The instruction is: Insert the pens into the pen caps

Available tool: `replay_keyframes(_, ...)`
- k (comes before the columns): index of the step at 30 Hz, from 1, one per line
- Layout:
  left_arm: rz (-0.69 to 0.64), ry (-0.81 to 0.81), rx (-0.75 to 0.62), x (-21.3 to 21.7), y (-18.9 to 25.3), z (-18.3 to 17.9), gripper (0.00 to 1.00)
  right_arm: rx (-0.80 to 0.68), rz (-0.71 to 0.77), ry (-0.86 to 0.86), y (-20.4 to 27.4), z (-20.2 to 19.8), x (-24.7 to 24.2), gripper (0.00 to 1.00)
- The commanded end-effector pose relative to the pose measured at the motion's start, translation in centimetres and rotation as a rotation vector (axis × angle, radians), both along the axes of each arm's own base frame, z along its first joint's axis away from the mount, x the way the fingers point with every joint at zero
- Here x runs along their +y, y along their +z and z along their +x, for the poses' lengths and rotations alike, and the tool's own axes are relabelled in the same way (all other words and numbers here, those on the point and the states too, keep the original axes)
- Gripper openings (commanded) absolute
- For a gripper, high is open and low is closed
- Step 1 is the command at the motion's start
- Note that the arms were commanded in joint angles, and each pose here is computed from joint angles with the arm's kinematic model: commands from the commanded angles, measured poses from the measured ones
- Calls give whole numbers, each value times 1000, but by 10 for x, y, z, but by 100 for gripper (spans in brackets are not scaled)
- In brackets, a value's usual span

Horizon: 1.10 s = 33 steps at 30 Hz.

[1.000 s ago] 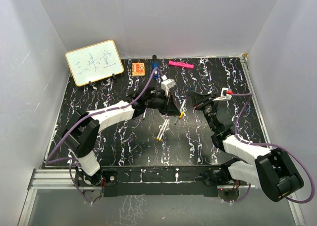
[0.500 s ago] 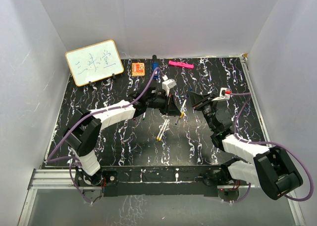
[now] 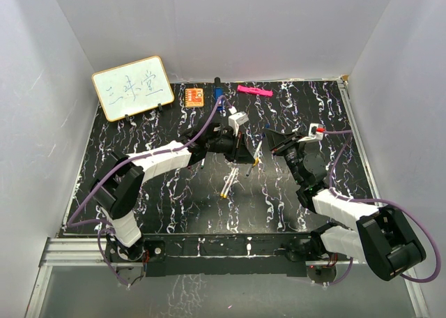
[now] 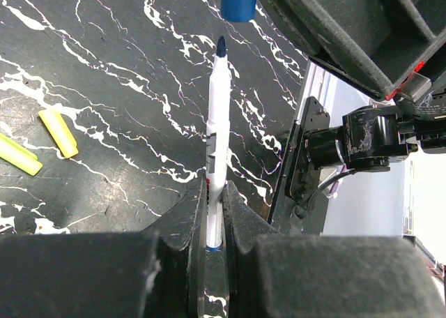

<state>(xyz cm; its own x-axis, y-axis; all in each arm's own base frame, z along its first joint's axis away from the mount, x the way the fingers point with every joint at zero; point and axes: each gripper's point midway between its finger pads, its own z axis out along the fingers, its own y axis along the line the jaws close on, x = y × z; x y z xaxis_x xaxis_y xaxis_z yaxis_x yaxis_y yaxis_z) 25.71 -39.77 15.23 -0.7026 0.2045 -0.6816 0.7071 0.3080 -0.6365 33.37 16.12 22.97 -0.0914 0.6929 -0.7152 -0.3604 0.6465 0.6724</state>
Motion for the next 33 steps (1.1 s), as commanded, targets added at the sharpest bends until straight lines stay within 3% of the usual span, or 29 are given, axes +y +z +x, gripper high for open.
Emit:
replay_keyframes(1,-47,-41,-52,-7,24,-2,0,-86,29,-8,26,-1,-2,0)
replay_keyframes(33,-76,-12,-131,-2,42,2,0,-57,11,7,15,0,1,0)
